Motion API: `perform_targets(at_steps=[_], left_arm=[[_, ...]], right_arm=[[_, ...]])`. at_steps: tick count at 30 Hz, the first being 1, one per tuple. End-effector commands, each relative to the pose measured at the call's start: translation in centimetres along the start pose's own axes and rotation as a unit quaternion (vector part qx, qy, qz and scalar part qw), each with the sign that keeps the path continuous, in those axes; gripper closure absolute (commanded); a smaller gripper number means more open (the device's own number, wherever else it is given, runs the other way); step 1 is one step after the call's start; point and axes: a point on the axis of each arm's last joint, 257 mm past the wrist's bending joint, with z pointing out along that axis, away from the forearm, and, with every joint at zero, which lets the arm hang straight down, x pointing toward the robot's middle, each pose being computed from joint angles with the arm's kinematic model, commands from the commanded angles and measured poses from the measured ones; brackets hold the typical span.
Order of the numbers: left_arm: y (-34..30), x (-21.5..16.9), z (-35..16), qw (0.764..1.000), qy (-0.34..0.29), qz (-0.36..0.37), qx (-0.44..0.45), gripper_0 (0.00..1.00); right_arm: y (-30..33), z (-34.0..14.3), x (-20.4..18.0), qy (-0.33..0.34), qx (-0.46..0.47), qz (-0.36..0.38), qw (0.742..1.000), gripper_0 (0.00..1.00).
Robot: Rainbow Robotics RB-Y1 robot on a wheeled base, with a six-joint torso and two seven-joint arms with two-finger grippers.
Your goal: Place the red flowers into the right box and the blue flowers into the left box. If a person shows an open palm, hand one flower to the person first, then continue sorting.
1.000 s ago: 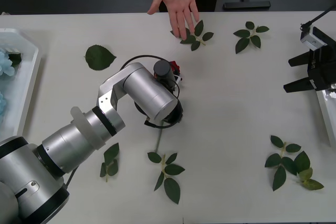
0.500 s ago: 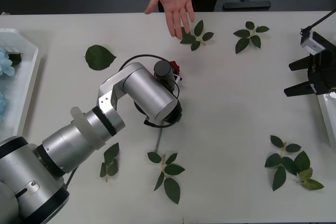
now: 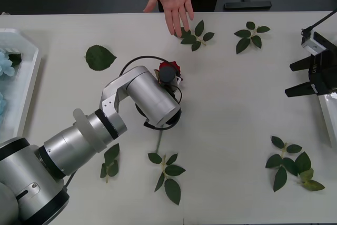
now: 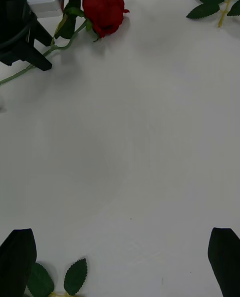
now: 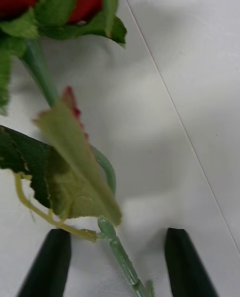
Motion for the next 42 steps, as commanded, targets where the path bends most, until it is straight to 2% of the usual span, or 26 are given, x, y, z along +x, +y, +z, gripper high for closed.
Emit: perform_targets(at_steps=[1, 3, 4, 17, 23, 31, 36, 42], left_arm=[[-1.8, -2.8, -1.2, 0.999, -0.028, 0.027, 0.004, 0.88], [-1.7, -2.7, -1.1, 0.999, -0.027, 0.026, 0.003, 0.99], [-1.7, -2.7, -1.2, 0.999, -0.027, 0.026, 0.004, 1.00], [-0.6, -3.4, -1.5, 0.999, -0.041, 0.033, -0.009, 1.00], [0.7, -5.3, -4.7, 0.996, -0.083, 0.038, 0.008, 1.00], [1.6, -7.1, -12.1, 0.979, -0.195, 0.032, 0.044, 1.00], [-0.3, -9.3, -16.3, 0.954, -0.287, 0.008, 0.090, 1.00], [-2.9, -12.9, -20.3, 0.924, -0.357, -0.057, 0.122, 1.00]], right_arm=[[-0.6, -1.9, 0.2, 0.009, 0.015, -0.021, 1.000, 0.00], [-0.6, -1.9, 0.2, 0.009, 0.015, -0.021, 1.000, 0.00], [-0.7, -1.9, 0.2, 0.010, 0.016, -0.021, 1.000, 0.00], [-0.6, -1.9, 0.2, 0.009, 0.015, -0.021, 1.000, 0.00], [-0.5, -2.0, 0.4, 0.012, 0.012, -0.019, 1.000, 0.00], [-0.1, -1.7, 1.3, 0.014, 0.006, -0.010, 1.000, 0.00], [0.9, -1.5, 1.4, 0.002, -0.009, 0.001, 1.000, 0.00], [2.8, -1.2, 1.2, -0.024, -0.041, 0.022, 0.999, 0.00]])
